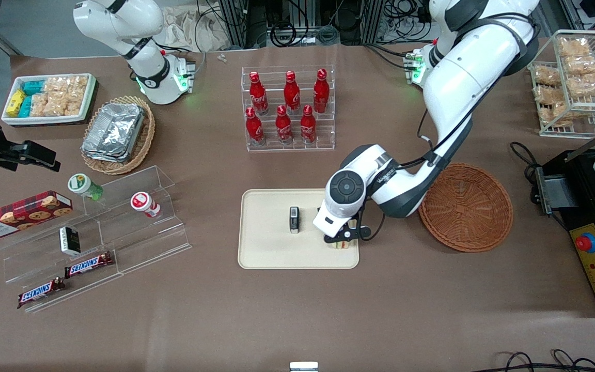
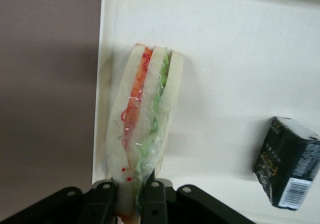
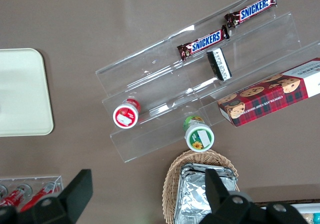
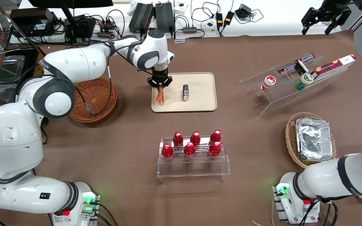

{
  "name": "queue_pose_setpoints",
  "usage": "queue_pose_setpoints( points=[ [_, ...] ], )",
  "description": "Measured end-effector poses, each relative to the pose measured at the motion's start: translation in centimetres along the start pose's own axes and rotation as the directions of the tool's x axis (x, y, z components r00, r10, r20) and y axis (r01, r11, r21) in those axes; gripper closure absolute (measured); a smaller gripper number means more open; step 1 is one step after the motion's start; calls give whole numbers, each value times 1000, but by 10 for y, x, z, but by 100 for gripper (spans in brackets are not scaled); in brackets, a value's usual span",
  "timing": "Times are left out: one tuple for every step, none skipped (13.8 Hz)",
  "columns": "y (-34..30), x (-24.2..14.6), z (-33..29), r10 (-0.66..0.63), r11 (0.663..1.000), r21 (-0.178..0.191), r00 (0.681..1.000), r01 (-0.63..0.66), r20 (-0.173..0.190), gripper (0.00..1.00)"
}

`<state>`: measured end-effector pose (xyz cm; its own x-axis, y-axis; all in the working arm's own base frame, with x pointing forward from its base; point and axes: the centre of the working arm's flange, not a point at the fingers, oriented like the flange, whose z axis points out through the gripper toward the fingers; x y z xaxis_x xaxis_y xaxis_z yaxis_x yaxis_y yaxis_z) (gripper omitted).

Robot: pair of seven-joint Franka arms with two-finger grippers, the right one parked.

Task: Place sandwich from basket to tray
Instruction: 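Lower the sandwich onto the tray beside the black box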

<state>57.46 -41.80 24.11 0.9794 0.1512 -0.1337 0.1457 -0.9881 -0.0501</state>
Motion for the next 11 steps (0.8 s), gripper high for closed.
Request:
queue_pose_setpoints(
  points=[
    [0,0,0,0,1000,0,1000,0,0,82],
    [1,1,-1,0,1000,-3,1000,0,-1,74],
    [1,1,-2,-2,1000,-5,1000,2,-3,67],
    [1,2,-3,-4,1000,-7,1000,4,-5,56],
    [1,3,-5,-8,1000,-9,1000,8,-7,47],
    [1,3,-6,-13,1000,-12,1000,13,-8,37],
    [2,4,-8,-16,1000,-14,1000,16,-10,26],
    [2,5,-9,-22,1000,-16,1000,21,-12,17],
    [2,5,-10,-30,999,-18,999,29,-13,5],
    [2,6,-12,-39,999,-20,999,39,-16,0],
    [1,8,-16,-45,999,-24,999,45,-20,0]
  ],
)
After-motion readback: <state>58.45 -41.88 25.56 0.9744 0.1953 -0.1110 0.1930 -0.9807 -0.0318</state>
